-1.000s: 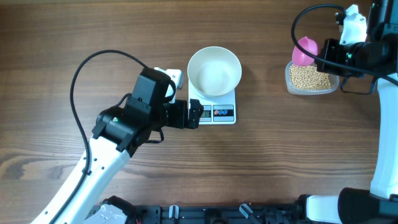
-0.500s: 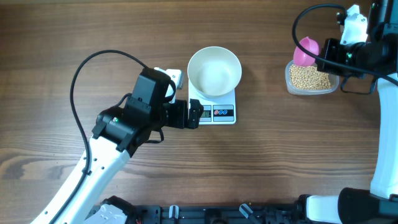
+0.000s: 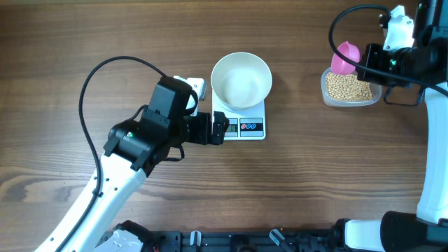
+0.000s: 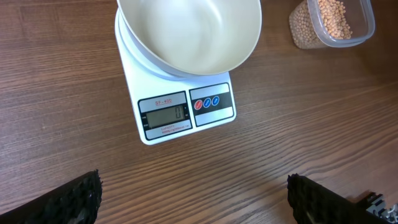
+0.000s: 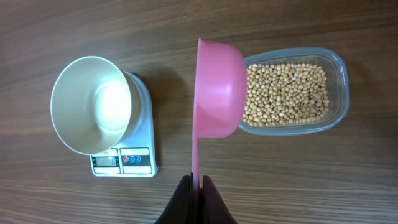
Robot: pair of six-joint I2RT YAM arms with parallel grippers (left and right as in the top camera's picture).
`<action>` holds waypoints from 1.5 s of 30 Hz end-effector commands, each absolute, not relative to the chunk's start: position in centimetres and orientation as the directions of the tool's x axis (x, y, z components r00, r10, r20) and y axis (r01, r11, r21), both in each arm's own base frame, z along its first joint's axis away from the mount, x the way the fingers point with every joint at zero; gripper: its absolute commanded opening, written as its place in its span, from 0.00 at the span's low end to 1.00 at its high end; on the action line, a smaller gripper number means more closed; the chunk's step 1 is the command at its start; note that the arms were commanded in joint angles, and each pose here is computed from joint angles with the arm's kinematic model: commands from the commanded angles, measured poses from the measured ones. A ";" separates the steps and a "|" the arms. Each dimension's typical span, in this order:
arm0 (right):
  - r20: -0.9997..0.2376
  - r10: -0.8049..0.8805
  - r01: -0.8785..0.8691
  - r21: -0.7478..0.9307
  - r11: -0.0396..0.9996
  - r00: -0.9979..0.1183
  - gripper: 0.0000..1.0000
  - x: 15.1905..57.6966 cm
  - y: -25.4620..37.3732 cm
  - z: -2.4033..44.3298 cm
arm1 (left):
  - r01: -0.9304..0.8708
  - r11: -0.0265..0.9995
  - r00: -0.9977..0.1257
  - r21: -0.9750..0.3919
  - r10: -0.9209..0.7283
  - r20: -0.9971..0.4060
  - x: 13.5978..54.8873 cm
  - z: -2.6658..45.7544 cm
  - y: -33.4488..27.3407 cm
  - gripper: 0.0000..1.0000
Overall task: Scoop item into bowl and weigh 150g on scale
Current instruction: 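Lower the pink scoop into the soybean tub with the right gripper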
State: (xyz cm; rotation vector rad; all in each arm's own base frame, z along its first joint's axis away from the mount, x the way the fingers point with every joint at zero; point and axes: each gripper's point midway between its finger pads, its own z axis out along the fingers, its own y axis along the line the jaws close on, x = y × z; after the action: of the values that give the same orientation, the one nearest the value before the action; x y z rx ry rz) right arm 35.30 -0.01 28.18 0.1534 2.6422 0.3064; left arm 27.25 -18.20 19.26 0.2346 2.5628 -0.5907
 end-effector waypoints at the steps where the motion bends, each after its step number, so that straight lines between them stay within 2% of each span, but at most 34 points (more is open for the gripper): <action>1: -0.453 0.127 0.037 0.203 0.978 -0.882 0.04 35.5 -0.4 28.1 | 0.288 0.882 -0.855 -0.374 0.061 -0.514 27.4 19.9 -18.7 1.00; 10: -0.472 0.131 0.046 0.189 0.981 -0.872 0.04 35.9 -0.7 28.3 | 0.288 0.882 -0.855 -0.374 0.061 -0.514 27.4 19.9 -18.7 1.00; 19: -0.424 0.285 0.184 0.263 0.947 -0.860 0.04 35.6 -0.6 28.2 | 0.288 0.882 -0.855 -0.374 0.061 -0.514 27.4 19.9 -18.7 1.00; 24: -0.426 0.271 0.173 0.256 0.951 -0.863 0.04 35.6 -0.7 28.1 | 0.288 0.882 -0.855 -0.374 0.061 -0.514 27.4 19.9 -18.7 1.00; 25: -0.434 0.230 0.140 0.230 0.963 -0.871 0.04 35.5 -0.8 28.1 | 0.288 0.882 -0.855 -0.374 0.061 -0.514 27.4 19.9 -18.7 1.00; 32: -0.458 0.230 0.231 0.054 0.972 -0.859 0.04 35.3 -4.2 27.8 | 0.288 0.882 -0.855 -0.374 0.061 -0.514 27.4 19.9 -18.7 1.00; 36: -0.452 0.075 0.091 -0.012 0.996 -0.889 0.04 35.2 -4.1 27.4 | 0.288 0.882 -0.855 -0.374 0.061 -0.514 27.4 19.9 -18.7 1.00; 41: -0.357 0.029 0.058 -0.071 0.996 -0.934 0.04 34.1 -4.7 23.7 | 0.288 0.882 -0.855 -0.374 0.061 -0.514 27.4 19.9 -18.7 1.00; 45: -0.352 0.029 0.087 -0.149 0.985 -0.935 0.04 34.7 -6.3 21.5 | 0.288 0.882 -0.855 -0.374 0.061 -0.515 27.4 19.9 -18.7 1.00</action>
State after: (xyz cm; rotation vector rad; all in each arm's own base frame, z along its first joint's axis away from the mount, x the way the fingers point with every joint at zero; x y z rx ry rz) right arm 34.43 -5.08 22.70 0.0972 2.7691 -0.1244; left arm 27.26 -18.20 19.26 0.2341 2.5625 -0.5910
